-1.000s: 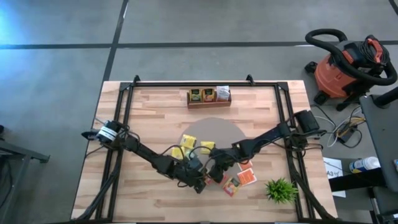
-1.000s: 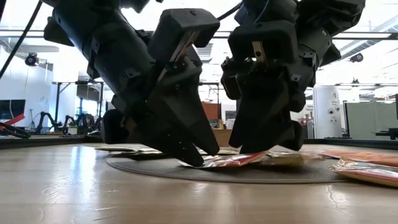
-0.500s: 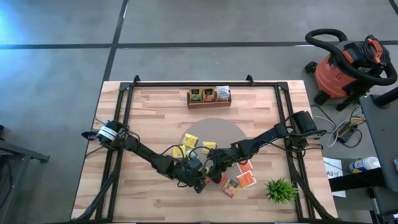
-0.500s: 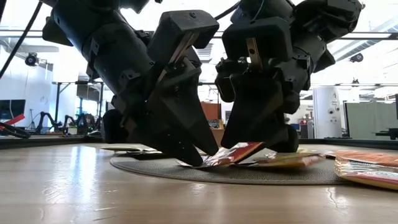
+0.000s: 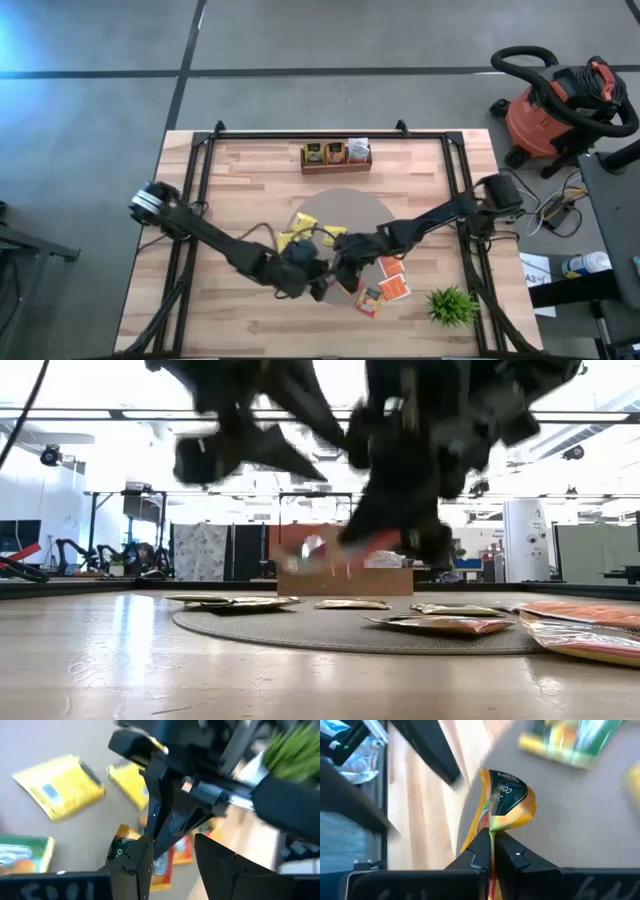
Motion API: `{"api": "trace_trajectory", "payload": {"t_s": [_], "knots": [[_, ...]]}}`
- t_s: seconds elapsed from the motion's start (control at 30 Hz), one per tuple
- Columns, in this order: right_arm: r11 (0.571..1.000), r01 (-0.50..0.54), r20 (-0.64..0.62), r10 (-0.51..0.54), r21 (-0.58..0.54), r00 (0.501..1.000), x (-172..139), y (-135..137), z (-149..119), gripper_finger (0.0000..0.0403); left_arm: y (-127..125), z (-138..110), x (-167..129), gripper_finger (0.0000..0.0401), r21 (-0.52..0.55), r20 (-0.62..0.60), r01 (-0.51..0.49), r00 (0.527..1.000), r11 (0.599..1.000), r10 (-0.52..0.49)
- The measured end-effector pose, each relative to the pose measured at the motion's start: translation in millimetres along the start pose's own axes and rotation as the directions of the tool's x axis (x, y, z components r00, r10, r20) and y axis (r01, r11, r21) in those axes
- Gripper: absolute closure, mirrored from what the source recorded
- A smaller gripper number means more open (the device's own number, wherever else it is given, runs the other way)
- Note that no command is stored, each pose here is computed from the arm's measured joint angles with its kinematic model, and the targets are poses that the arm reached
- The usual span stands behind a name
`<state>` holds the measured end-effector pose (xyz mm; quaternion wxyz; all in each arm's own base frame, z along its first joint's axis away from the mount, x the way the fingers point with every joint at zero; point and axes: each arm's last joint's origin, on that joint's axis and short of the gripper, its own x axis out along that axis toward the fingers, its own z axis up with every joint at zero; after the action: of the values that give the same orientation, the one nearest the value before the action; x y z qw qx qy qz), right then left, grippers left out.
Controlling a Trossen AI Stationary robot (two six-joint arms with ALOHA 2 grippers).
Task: Pick & Place Tea
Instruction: Put the orange tea bag into the middle compartment of the wooden organizer
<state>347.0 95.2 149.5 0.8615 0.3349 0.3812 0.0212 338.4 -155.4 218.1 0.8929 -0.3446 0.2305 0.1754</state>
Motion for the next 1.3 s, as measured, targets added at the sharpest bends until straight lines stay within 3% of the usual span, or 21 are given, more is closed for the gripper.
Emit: {"api": "trace_trajectory", "payload": {"t_s": [0.13, 0.2, 0.37, 0.5, 0.7, 1.1, 1.2, 1.3], "knots": [[0.976, 0.073, 0.136, -0.046, -0.203, 0.990, -32, 16, 13, 0.0391, -10, 36, -43, 0.0261, -0.060, 0.098, 0.069, 0.993, 0.996, -0.062], [0.956, 0.125, 0.187, -0.076, -0.265, 0.979, -45, 20, 16, 0.0391, -5, 52, -54, 0.0261, -0.003, 0.058, 0.083, 0.995, 0.997, -0.082], [0.918, 0.233, 0.260, -0.152, -0.320, 0.954, -58, 22, 20, 0.0391, 17, 74, -51, 0.0261, 0.112, -0.135, 0.116, 0.986, 0.987, -0.100], [0.913, 0.243, 0.281, -0.152, -0.327, 0.948, -59, 23, 22, 0.0391, 32, 87, -41, 0.0261, 0.143, -0.193, 0.098, 0.979, 0.985, -0.069], [0.910, 0.245, 0.279, -0.153, -0.333, 0.948, -59, 23, 22, 0.0391, 45, 98, -35, 0.0261, 0.180, -0.185, 0.046, 0.983, 0.983, -0.012], [0.910, 0.239, 0.331, -0.122, -0.339, 0.936, -60, 27, 26, 0.0391, 52, 95, -17, 0.0262, 0.226, -0.266, 0.082, 0.964, 0.971, -0.020], [0.910, 0.240, 0.331, -0.124, -0.338, 0.936, -60, 26, 26, 0.0391, 52, 95, -14, 0.0278, 0.242, -0.272, 0.097, 0.962, 0.965, -0.028], [0.907, 0.245, 0.324, -0.130, -0.343, 0.937, -60, 26, 25, 0.0385, 52, 95, -15, 0.0321, 0.259, -0.268, 0.107, 0.963, 0.960, -0.035]]}}
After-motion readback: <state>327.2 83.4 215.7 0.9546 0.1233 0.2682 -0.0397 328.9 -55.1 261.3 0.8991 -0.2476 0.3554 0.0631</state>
